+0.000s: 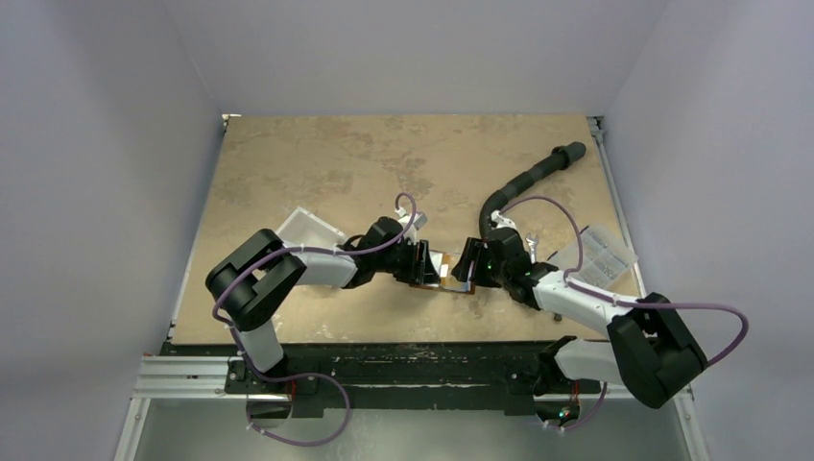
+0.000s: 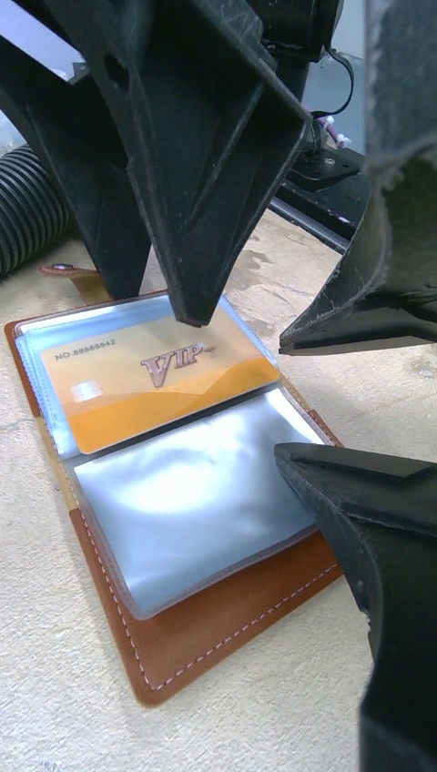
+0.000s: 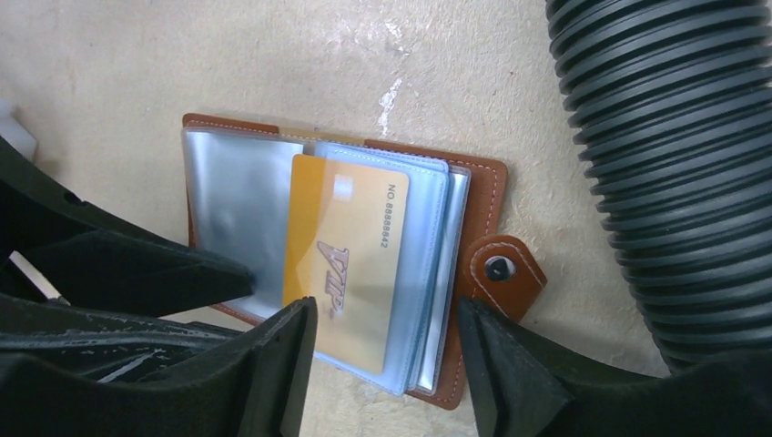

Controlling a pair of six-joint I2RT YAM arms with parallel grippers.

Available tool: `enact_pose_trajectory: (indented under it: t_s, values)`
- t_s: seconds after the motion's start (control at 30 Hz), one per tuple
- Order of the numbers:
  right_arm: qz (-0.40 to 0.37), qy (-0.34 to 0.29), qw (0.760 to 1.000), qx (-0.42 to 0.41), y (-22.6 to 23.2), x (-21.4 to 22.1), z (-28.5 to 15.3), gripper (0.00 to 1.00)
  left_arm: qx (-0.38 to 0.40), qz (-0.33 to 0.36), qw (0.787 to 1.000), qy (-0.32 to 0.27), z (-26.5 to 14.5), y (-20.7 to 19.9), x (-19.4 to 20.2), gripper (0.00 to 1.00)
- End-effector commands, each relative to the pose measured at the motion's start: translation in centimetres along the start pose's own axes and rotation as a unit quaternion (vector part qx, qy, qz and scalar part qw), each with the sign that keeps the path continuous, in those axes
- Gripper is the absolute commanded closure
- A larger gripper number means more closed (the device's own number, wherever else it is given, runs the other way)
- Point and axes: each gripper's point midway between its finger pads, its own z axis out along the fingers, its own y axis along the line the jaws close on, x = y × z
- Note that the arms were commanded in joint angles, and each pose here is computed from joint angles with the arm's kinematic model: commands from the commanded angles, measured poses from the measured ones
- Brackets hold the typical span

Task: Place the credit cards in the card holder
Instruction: Insert the credit card into the card holder.

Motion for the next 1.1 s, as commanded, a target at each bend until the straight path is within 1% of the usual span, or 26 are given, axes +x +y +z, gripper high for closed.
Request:
enact_pose_trajectory:
  t_s: [0.0,0.07,0.13,0.23,0.37,0.43,0.5,0.6,0.73,0.8,0.9,0.93,1.0,1.07]
  values:
    - [0.009,-0.007,1.0,-0.017,0.6,-0.4,1.2,0.42,-0.006,0.005,1.0,-0.008,0.3,-0.1,-0.8,0.56]
    - [0.008,-0.005,1.0,-0.03,0.9,-0.1,1.4,0.51,0.017,0.001,1.0,-0.009,0.4,-1.0,-1.1,0.58]
    - [0.004,-0.008,0.999,-0.044,1.3,-0.1,1.4,0.6,0.035,-0.006,0.999,-0.009,0.7,-1.8,-1.3,0.62]
    - [-0.01,-0.01,0.998,-0.06,1.8,-0.3,1.3,0.68,0.046,-0.011,0.999,-0.016,0.9,-2.4,-1.9,0.67]
    - [-0.026,-0.013,0.997,-0.073,2.2,-0.4,1.2,0.74,0.026,-0.007,0.999,-0.026,1.1,-2.0,-2.8,0.67]
    - [-0.032,-0.013,0.997,-0.076,2.3,-0.4,1.3,0.76,0.02,-0.004,0.999,-0.026,1.2,-1.8,-3.0,0.67]
    - [-0.034,-0.012,0.996,-0.078,2.4,-0.3,1.4,0.79,0.017,-0.002,1.0,-0.022,1.6,-1.8,-3.0,0.67]
    - [-0.033,-0.011,0.995,-0.09,2.7,-0.2,1.3,0.81,0.025,-0.002,1.0,-0.017,2.1,-2.0,-3.0,0.67]
    - [-0.03,-0.007,0.994,-0.103,3.3,-0.3,0.9,0.79,0.019,0.001,1.0,-0.016,1.9,-1.9,-2.8,0.67]
    - [-0.03,-0.014,0.996,-0.085,2.8,-0.7,0.6,0.76,0.004,0.011,1.0,-0.02,1.3,-1.6,-3.1,0.63]
    - [-0.03,-0.023,0.996,-0.082,2.8,-1.1,-0.2,0.63,0.003,0.021,1.0,-0.022,0.3,-2.1,-3.3,0.59]
    - [-0.029,-0.023,0.996,-0.082,2.8,-1.2,-0.4,0.61,0.007,0.022,0.999,-0.023,0.1,-2.4,-3.4,0.58]
    - [-0.03,-0.025,0.996,-0.08,2.9,-1.5,-0.7,0.58,0.015,0.022,0.999,-0.026,-0.2,-3.0,-3.7,0.58]
    - [-0.031,-0.028,0.996,-0.077,2.9,-1.7,-0.9,0.55,0.028,0.019,0.999,-0.031,-0.5,-3.6,-4.0,0.61]
